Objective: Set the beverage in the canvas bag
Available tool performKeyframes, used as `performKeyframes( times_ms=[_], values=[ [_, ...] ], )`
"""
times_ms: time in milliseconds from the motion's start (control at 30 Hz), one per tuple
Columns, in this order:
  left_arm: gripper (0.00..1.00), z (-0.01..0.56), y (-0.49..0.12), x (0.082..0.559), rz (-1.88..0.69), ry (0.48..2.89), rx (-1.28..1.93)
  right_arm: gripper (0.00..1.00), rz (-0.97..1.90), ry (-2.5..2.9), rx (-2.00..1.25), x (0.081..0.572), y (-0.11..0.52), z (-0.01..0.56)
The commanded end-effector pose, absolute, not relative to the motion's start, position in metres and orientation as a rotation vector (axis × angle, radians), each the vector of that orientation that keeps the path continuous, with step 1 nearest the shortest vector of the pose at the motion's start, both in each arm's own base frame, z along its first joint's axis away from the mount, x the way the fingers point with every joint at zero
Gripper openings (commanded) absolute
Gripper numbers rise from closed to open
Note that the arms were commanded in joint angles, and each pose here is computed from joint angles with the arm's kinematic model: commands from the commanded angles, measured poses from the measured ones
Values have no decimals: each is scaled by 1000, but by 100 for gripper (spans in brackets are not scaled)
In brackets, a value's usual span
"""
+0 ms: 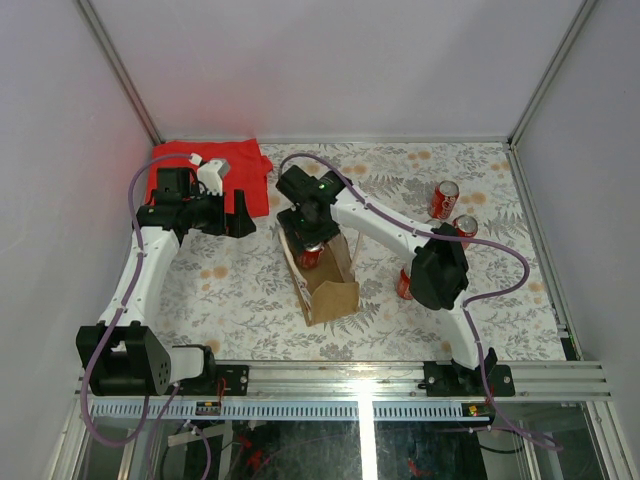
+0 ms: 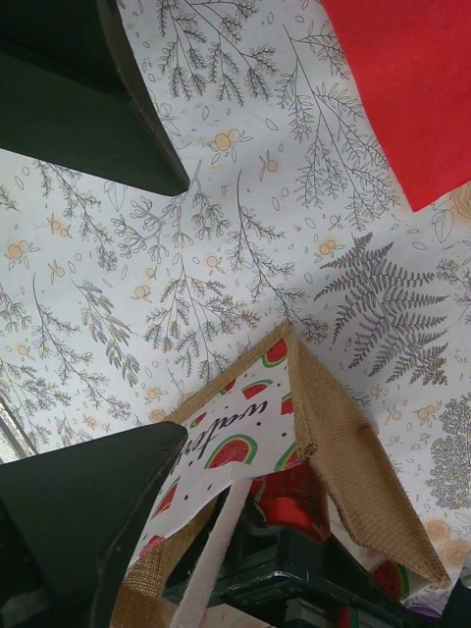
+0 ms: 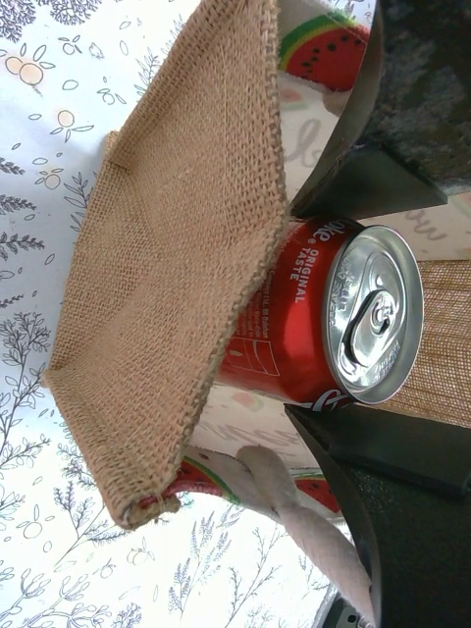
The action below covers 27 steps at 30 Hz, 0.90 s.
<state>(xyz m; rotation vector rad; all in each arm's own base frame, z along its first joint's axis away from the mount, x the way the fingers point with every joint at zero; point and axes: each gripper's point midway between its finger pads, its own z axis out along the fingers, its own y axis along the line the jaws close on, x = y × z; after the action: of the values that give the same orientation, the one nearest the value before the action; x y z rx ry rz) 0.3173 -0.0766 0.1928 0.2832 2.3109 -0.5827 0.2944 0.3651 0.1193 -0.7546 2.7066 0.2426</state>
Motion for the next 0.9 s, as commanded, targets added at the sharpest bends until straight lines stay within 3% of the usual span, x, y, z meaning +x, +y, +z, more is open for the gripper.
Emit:
performKeyframes(
  times_ms=[0,433,600,867],
  values=[
    [100,196,-77,315,-591,2292,293,2,321,2618,-730,303,386,140],
    [100,194,-78,312,-601,2291,295,3,347,2662,-727,294,394,112],
    [100,195,-79,311,-614,2290,290,8,337,2675,-727,294,395,104],
    [100,194,-80,309,-619,2289,293,27,318,2687,-727,294,394,95]
  ],
)
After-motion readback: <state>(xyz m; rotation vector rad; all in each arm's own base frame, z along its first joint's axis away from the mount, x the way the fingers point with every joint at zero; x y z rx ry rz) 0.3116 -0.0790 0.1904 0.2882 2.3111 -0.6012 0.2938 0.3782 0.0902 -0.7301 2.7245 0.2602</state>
